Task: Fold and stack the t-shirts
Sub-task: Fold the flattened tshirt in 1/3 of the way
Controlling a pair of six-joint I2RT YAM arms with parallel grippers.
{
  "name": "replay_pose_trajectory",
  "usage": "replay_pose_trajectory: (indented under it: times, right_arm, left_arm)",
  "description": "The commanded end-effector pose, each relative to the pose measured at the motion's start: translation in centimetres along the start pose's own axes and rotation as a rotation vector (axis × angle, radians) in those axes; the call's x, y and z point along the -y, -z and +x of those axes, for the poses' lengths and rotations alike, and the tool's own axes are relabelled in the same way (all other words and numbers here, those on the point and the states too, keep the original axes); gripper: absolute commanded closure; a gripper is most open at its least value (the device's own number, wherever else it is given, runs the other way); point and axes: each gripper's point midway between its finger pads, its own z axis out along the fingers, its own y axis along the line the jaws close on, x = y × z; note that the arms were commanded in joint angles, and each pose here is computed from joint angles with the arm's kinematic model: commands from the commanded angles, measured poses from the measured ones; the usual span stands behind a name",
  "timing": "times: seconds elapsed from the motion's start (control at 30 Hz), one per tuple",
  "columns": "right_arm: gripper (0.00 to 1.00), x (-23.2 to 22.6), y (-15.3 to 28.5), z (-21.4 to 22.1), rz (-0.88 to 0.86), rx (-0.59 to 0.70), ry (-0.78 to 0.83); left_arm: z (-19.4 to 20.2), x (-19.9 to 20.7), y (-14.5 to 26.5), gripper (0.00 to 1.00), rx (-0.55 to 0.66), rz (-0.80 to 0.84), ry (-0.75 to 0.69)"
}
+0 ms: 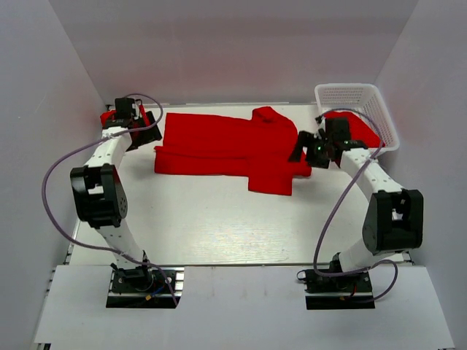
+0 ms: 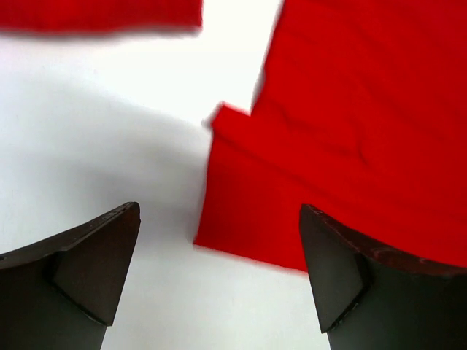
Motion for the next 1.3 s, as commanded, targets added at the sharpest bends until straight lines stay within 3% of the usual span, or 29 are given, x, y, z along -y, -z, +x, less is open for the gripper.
replay_pose_trajectory:
  times: [0.0,0.23,0.67,0.9,0.93,1.03,1.2,1.27]
  right_arm:
    - [0.15,-0.1,-0.5,6.1,-0.012,-0.123,-0.018]
    - [0.2,0.0,-1.9,10.4,-0.03,-0.174,-0.029]
    - [0.3,-0.3,-6.1,10.8,-0.027,-0.224,-0.014]
    - [0.59,1.0,-6.8,12.9,0.054,-0.257,-0.014]
    - [0.75,1.2,-6.8,13.0,0.069,-0.253,-0.017]
    - [1.0,1.5,-6.5,13.9,0.084,-0.27,-0.023]
    - [1.0,0.2,-5.5,11.6,0.061,-0.218,-0.007]
    - [1.0,-1.3,-4.5,8.6,0.031,-0.165,0.019]
  left_arm:
    - [1.9,0.9,3.2,0.0,-0.005,0.075,-0.03]
    - [5.4,1.0,5.0,0.0,-0.049,0.129,-0.02]
    - [7.0,0.2,6.2,0.0,-0.049,0.111,-0.02]
    - [6.7,-0.2,6.3,0.0,-0.041,0.083,-0.02]
    - [6.9,-0.3,6.3,0.0,-0.052,0.08,-0.02]
    - [6.7,-0.3,6.3,0.0,-0.042,0.083,-0.031]
    - [6.8,1.0,5.9,0.0,-0.04,0.163,-0.061]
    - [6.8,1.7,5.6,0.01,-0.025,0.215,-0.083]
